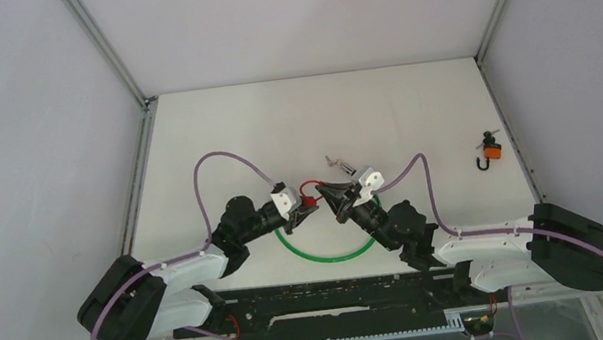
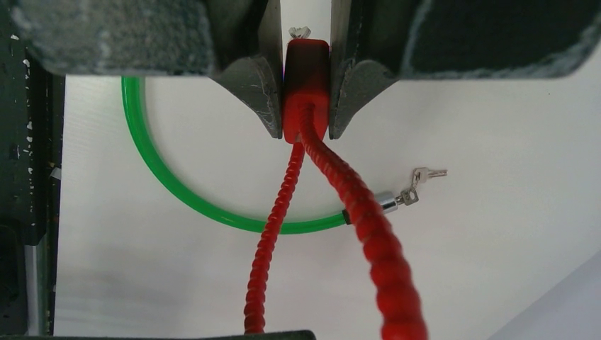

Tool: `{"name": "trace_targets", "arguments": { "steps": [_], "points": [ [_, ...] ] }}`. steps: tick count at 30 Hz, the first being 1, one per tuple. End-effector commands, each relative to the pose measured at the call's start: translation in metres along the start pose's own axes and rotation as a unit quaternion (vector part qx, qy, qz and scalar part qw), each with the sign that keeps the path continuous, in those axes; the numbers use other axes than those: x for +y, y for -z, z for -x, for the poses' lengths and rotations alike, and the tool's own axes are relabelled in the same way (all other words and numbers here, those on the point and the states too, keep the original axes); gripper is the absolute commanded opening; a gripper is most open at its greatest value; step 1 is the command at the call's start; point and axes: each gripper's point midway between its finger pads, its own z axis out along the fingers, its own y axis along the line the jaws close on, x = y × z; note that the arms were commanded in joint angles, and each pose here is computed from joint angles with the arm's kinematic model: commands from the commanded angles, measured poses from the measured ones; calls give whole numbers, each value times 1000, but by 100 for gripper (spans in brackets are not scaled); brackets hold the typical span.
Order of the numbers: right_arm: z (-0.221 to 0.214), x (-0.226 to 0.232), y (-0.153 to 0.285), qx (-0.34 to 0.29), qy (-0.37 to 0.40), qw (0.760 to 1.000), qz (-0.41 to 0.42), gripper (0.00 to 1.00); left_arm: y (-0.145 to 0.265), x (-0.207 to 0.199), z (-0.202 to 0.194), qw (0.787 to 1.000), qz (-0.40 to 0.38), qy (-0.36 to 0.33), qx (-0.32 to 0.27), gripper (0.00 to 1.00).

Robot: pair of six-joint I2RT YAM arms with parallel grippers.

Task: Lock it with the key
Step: Lock the lock.

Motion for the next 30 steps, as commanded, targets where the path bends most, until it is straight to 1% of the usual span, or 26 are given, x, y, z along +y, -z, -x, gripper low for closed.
{"name": "trace_targets", "arguments": {
  "steps": [1,4,7,14,19,27,30],
  "points": [
    [-63,1,14,110,-17,994,-6,0,-3,9,84,988,9,-63,-138,0],
    [-70,-6,15,120,-35,992,-25,0,-3,9,84,988,9,-62,-140,0],
    [-71,-6,16,117,-48,992,-26,0,-2,9,84,988,10,-61,-140,0],
    [-60,2,16,92,-41,995,2,17,-3,8,84,988,8,-61,-139,0],
    [-60,5,16,91,-38,995,13,23,-3,8,84,988,5,-62,-139,0],
    [-53,6,14,73,-41,996,14,22,-4,7,83,989,1,-61,-137,0],
    [-47,9,16,62,-40,997,28,23,-4,8,83,989,4,-61,-137,0]
  ]
}}
